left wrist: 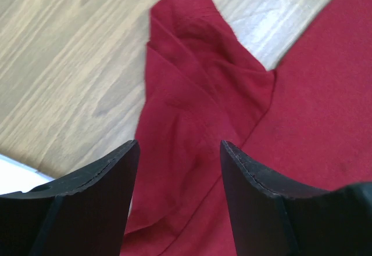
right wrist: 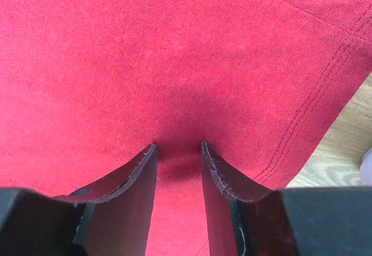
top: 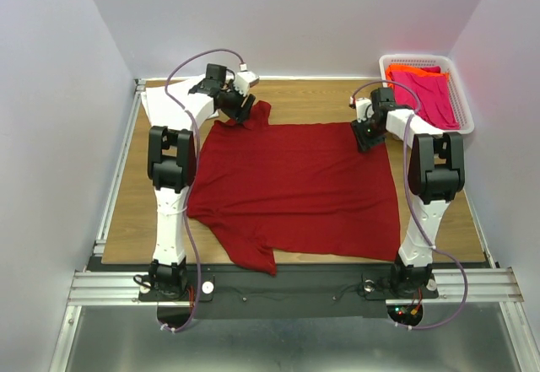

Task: Fold and stack the t-shirts
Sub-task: Flatten the tshirt out

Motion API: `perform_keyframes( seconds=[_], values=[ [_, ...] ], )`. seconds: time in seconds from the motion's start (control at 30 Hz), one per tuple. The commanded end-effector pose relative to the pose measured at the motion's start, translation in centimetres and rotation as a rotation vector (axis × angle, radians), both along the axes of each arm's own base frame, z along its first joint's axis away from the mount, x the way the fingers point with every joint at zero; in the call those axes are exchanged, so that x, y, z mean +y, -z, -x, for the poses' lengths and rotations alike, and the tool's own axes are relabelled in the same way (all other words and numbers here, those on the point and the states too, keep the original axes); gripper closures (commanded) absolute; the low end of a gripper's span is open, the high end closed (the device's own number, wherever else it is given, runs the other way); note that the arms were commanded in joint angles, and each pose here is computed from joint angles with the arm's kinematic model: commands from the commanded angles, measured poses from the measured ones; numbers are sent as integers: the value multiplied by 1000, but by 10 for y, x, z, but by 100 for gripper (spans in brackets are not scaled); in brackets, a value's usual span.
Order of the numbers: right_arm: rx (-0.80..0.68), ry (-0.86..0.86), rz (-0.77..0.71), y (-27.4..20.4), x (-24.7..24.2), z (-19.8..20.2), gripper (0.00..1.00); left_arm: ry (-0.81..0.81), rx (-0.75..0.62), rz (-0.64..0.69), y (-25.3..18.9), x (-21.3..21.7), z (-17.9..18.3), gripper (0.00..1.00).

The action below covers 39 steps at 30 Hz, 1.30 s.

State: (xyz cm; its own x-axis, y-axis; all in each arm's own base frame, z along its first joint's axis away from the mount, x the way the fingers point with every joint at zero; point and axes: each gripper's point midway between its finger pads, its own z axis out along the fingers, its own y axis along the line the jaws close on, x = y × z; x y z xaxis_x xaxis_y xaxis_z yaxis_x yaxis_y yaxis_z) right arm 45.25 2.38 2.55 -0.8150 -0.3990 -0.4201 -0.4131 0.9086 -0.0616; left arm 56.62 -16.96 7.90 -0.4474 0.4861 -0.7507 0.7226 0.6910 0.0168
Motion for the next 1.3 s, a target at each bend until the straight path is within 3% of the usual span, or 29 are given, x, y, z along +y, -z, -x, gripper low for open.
perform_keyframes(
  seconds=[0.0, 0.33, 0.5, 0.57, 0.6, 0.83, 1.03, 1.13, 1.17, 1.27],
  values=[
    [155, 19, 83, 34, -25, 32, 59, 34, -30, -36, -15, -2, 1, 32],
    [161, 24, 93, 37, -27, 30, 59, 10, 8, -107, 10, 2, 0, 44],
    [165, 25, 96, 39, -27, 29, 59, -4, -2, -128, 9, 6, -5, 70],
    [167, 25, 100, 40, -28, 30, 59, -8, -16, -128, 4, 6, -9, 95],
    [168, 26, 103, 40, -28, 30, 59, -16, -22, -129, 2, 7, -11, 100],
    [168, 27, 108, 40, -30, 30, 59, -184, -208, -28, -63, 35, -58, 100],
    [173, 28, 103, 42, -29, 31, 59, -320, -248, -23, -65, 64, -90, 100],
    [171, 27, 103, 41, -28, 30, 59, -369, -247, -26, -62, 77, -98, 68],
    [171, 28, 103, 41, -29, 30, 59, -391, -242, -18, -62, 85, -99, 53],
    [173, 26, 101, 42, -28, 30, 59, -434, -225, 10, -69, 106, -95, 41]
  ],
)
